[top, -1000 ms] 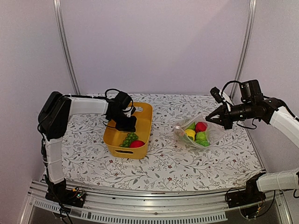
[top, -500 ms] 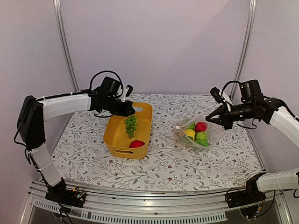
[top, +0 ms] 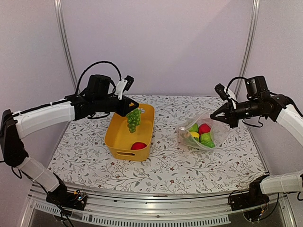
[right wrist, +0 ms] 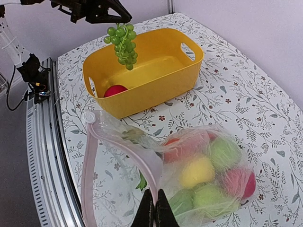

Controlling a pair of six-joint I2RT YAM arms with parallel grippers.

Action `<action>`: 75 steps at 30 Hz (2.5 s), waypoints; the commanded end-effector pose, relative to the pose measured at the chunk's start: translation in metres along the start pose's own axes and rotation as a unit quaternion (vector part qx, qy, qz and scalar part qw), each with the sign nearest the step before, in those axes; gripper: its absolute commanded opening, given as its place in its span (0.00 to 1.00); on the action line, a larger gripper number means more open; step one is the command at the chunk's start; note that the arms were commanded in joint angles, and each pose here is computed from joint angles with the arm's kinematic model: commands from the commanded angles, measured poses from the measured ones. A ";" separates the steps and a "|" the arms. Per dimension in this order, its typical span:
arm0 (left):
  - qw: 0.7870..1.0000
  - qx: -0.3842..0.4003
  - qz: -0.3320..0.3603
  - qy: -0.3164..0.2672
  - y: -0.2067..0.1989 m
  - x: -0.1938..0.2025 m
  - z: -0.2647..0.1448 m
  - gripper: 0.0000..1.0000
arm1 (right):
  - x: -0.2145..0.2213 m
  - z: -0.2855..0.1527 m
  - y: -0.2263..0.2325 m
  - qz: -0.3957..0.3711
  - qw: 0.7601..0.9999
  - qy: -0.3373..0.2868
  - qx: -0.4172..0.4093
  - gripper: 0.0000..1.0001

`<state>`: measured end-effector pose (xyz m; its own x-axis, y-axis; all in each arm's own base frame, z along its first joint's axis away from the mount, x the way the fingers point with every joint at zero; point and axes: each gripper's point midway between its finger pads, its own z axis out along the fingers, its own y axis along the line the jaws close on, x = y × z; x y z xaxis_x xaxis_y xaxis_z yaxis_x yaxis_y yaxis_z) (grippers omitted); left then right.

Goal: Place the food in the zip-top bag and seal the zipper
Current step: Pick up the fake fruit from the bin, then place the fake fruit in the zipper food storage bag.

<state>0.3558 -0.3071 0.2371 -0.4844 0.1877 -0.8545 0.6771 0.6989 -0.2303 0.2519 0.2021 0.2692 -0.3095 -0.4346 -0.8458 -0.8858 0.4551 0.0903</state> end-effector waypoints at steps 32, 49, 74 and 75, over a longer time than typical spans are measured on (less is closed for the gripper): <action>0.895 0.187 0.301 -0.272 -0.335 -0.136 -0.125 0.00 | -0.036 -0.032 0.045 -0.009 0.998 0.003 -0.070 0.00; 0.864 0.238 0.302 -0.325 -0.383 -0.147 -0.071 0.00 | -0.043 -0.028 0.043 -0.002 0.997 0.002 -0.079 0.00; 0.879 0.115 0.374 -0.272 -0.331 -0.052 0.050 0.00 | -0.049 -0.022 0.029 0.013 0.998 0.011 -0.061 0.00; 0.880 0.113 0.376 -0.267 -0.329 -0.048 0.053 0.00 | -0.049 -0.021 0.028 0.015 0.998 0.012 -0.060 0.00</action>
<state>0.1744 -0.5872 0.3206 0.4045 0.1687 -0.8988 0.8504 0.2922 0.4376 0.2295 0.2172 0.3153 -0.3555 -0.4511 -0.8186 -0.9106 0.3647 0.1945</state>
